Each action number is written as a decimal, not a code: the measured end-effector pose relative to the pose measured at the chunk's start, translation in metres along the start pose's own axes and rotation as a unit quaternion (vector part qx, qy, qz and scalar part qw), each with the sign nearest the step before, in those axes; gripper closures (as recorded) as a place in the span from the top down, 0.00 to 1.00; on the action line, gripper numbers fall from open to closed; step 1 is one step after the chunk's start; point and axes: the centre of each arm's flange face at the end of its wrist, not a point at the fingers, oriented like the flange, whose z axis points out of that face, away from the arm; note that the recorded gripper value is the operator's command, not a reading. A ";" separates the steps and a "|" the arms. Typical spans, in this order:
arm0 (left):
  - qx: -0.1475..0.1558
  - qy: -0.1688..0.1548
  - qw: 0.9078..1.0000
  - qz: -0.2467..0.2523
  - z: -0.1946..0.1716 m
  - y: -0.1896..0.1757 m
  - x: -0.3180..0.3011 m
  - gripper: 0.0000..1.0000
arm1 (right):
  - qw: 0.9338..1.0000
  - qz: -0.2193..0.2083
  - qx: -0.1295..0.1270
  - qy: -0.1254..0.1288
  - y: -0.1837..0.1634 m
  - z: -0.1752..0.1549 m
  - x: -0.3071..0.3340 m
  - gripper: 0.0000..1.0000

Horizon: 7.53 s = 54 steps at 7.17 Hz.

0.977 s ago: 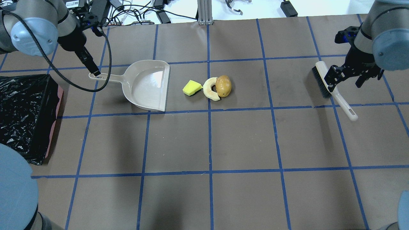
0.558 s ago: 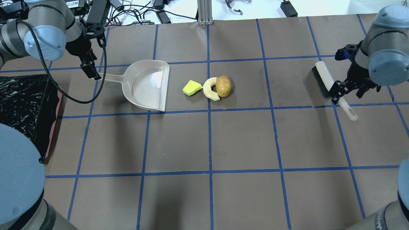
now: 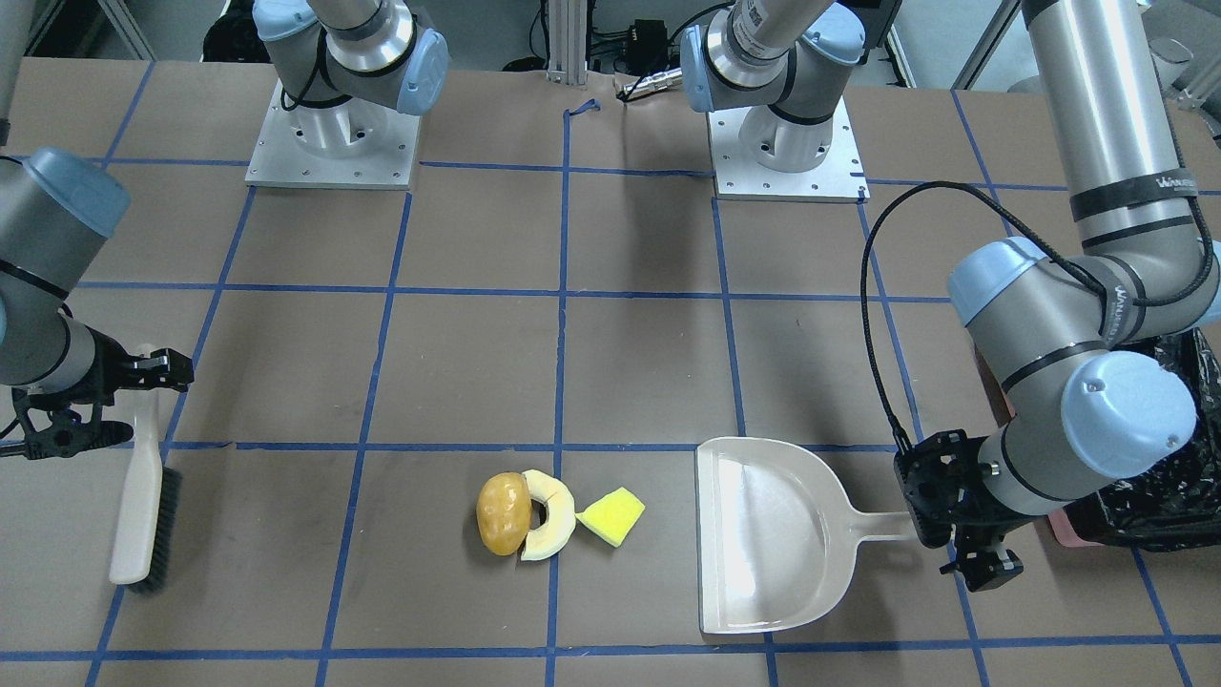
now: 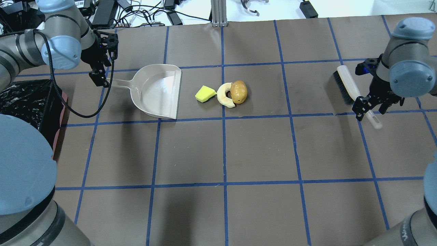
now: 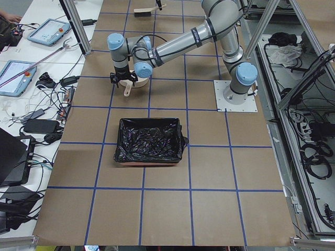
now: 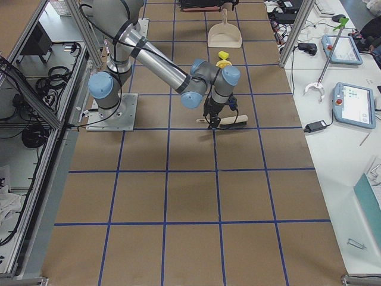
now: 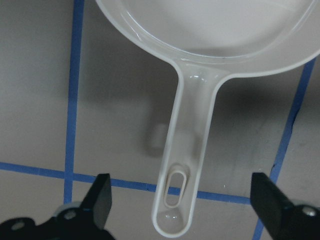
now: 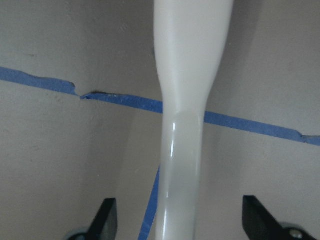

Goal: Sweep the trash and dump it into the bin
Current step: 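Close the left gripper on the dustpan handle while the right gripper grasps the brush handle, then carry the white brush with the right gripper toward the potato and peel, then sweep the sponge, peel and potato with the brush into the dustpan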

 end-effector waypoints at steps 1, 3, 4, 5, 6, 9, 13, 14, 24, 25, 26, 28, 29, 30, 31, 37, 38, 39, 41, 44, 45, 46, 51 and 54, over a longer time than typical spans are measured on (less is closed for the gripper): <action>0.000 0.004 1.000 0.008 0.005 -0.002 0.000 0.87 | 1.000 0.000 -0.001 -0.001 0.000 0.001 0.000 0.38; 0.000 0.011 1.000 0.022 0.012 -0.005 0.001 0.88 | 1.000 0.001 -0.002 -0.002 0.001 0.001 -0.001 0.19; 0.000 0.014 1.000 0.025 0.014 -0.005 0.001 0.89 | 1.000 0.001 -0.002 -0.002 0.001 0.000 -0.001 0.16; -0.002 0.017 0.999 0.029 0.017 -0.004 0.001 0.89 | 1.000 0.002 -0.001 -0.001 0.001 -0.001 -0.001 0.16; -0.010 0.018 0.999 0.034 0.018 0.000 0.001 0.89 | 1.000 0.005 0.000 -0.001 0.001 -0.002 0.000 0.16; -0.021 0.020 0.999 0.039 0.021 0.004 0.001 0.83 | 0.999 0.035 -0.003 -0.003 0.002 -0.010 -0.003 0.16; -0.018 0.025 0.999 0.043 0.027 0.002 0.002 0.61 | 0.994 0.105 -0.037 0.014 -0.004 -0.049 -0.090 0.16; -0.018 0.026 0.999 0.044 0.028 0.002 0.002 0.57 | 0.993 0.112 -0.041 0.025 -0.009 -0.055 -0.121 0.16; -0.016 0.027 0.999 0.042 0.029 0.001 0.003 0.38 | 0.978 0.198 -0.042 0.038 -0.025 -0.052 -0.307 0.16; -0.016 0.026 0.999 0.042 0.029 0.001 0.003 0.38 | 0.978 0.202 -0.040 0.035 -0.029 -0.052 -0.317 0.16; -0.016 0.026 0.999 0.042 0.029 0.001 0.003 0.38 | 0.977 0.206 -0.040 0.030 -0.032 -0.053 -0.324 0.16; -0.018 0.026 0.999 0.040 0.028 0.001 0.003 0.38 | 0.976 0.212 -0.041 0.023 -0.035 -0.050 -0.337 0.16; -0.020 0.025 0.999 0.039 0.026 0.000 0.003 0.38 | 0.976 0.212 -0.040 0.024 -0.038 -0.048 -0.344 0.16; -0.021 0.024 0.999 0.039 0.025 -0.001 0.004 0.38 | 0.977 0.210 -0.040 0.024 -0.041 -0.047 -0.349 0.16; -0.022 0.024 0.999 0.039 0.024 -0.002 0.004 0.38 | 0.976 0.211 -0.040 0.021 -0.047 -0.046 -0.356 0.16; -0.024 0.022 0.999 0.037 0.021 -0.002 0.004 0.39 | 0.970 0.242 -0.030 -0.013 -0.067 -0.042 -0.390 0.16; -0.024 0.022 0.999 0.037 0.021 -0.002 0.004 0.39 | 0.968 0.249 -0.025 -0.017 -0.074 -0.038 -0.400 0.16; -0.024 0.022 0.999 0.037 0.021 -0.002 0.004 0.39 | 0.967 0.255 -0.020 -0.020 -0.081 -0.037 -0.410 0.16; -0.023 0.022 0.999 0.037 0.021 -0.003 0.004 0.39 | 0.964 0.263 -0.016 -0.030 -0.091 -0.039 -0.427 0.16; -0.023 0.022 0.999 0.038 0.021 -0.003 0.004 0.39 | 0.958 0.279 -0.016 -0.060 -0.101 -0.046 -0.444 0.16; -0.024 0.021 0.999 0.037 0.021 -0.003 0.004 0.39 | 0.956 0.284 -0.013 -0.070 -0.109 -0.048 -0.457 0.16; -0.024 0.021 0.999 0.037 0.020 -0.003 0.004 0.39 | 0.955 0.286 -0.009 -0.076 -0.117 -0.051 -0.470 0.16; -0.025 0.019 0.999 0.043 0.018 -0.012 0.006 0.39 | 0.958 0.267 -0.005 -0.101 -0.117 -0.056 -0.512 0.16; -0.025 0.019 0.999 0.043 0.018 -0.013 0.005 0.39 | 0.964 0.242 0.010 -0.111 -0.115 -0.053 -0.545 0.16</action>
